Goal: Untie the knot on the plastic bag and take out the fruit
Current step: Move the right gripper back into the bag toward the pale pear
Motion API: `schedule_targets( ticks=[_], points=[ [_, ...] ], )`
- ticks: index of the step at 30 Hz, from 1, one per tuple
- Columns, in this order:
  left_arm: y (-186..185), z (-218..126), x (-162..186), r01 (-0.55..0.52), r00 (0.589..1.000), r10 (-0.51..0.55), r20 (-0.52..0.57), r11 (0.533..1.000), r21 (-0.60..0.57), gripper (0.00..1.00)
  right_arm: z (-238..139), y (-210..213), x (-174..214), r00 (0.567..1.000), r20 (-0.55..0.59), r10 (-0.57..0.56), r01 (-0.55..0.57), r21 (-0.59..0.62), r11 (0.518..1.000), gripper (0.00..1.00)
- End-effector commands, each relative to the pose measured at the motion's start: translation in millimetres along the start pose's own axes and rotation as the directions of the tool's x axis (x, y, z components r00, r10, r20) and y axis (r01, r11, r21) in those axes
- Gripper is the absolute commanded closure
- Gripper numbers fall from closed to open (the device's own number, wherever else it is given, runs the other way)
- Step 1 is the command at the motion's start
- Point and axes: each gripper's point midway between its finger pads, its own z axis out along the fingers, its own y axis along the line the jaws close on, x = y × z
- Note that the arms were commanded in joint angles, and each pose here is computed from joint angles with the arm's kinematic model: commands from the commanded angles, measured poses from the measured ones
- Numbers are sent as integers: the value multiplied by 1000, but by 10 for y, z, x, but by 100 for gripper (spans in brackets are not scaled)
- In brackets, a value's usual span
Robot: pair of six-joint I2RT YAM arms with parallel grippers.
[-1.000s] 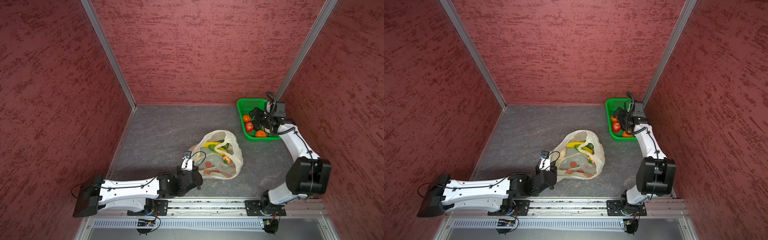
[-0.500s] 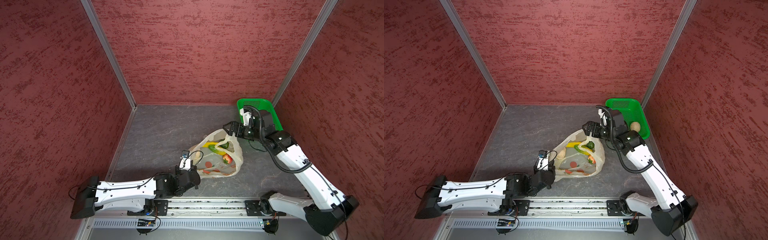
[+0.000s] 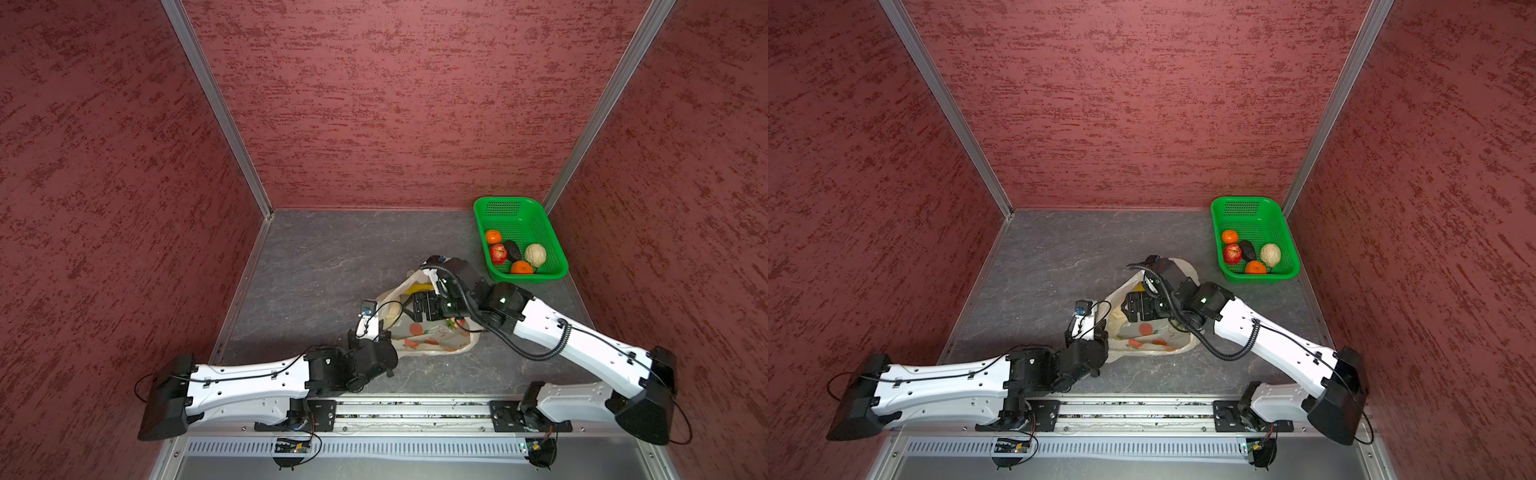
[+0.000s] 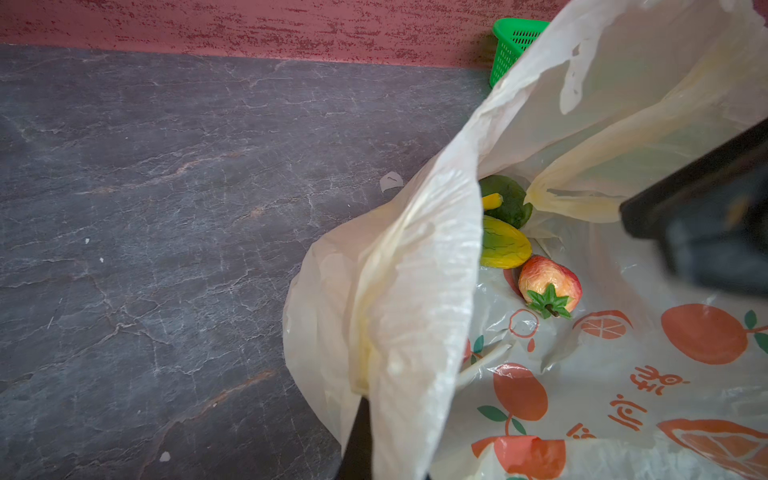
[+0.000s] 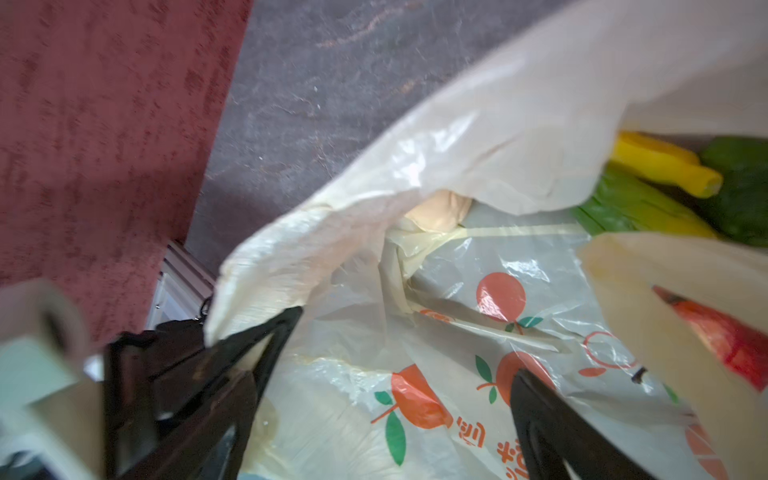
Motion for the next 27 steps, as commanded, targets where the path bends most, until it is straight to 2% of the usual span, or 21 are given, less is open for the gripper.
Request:
schedule_targets(
  ticks=[1, 9, 17, 22, 27],
  points=[
    [40, -9, -43, 5, 1000, -5, 21, 1000, -5, 100, 174, -42, 39, 999, 28, -21, 21, 24, 1000, 6],
    [54, -18, -107, 15, 999, -15, 29, 1000, -1, 100, 595, -141, 353, 998, -32, -54, 55, 31, 998, 8],
    [56, -29, -122, 16, 1000, -16, 27, 1000, 11, 100, 1091, -231, 427, 998, -64, 28, -24, 52, 998, 18],
    [43, -21, -57, 8, 1000, -8, 3, 1000, 29, 100, 1301, -211, 289, 993, 7, 116, -116, 38, 993, 20],
    [45, -18, 23, 16, 1000, -15, -22, 999, 46, 100, 1394, -240, 43, 958, 145, 249, -249, -15, 968, 19]
  ],
)
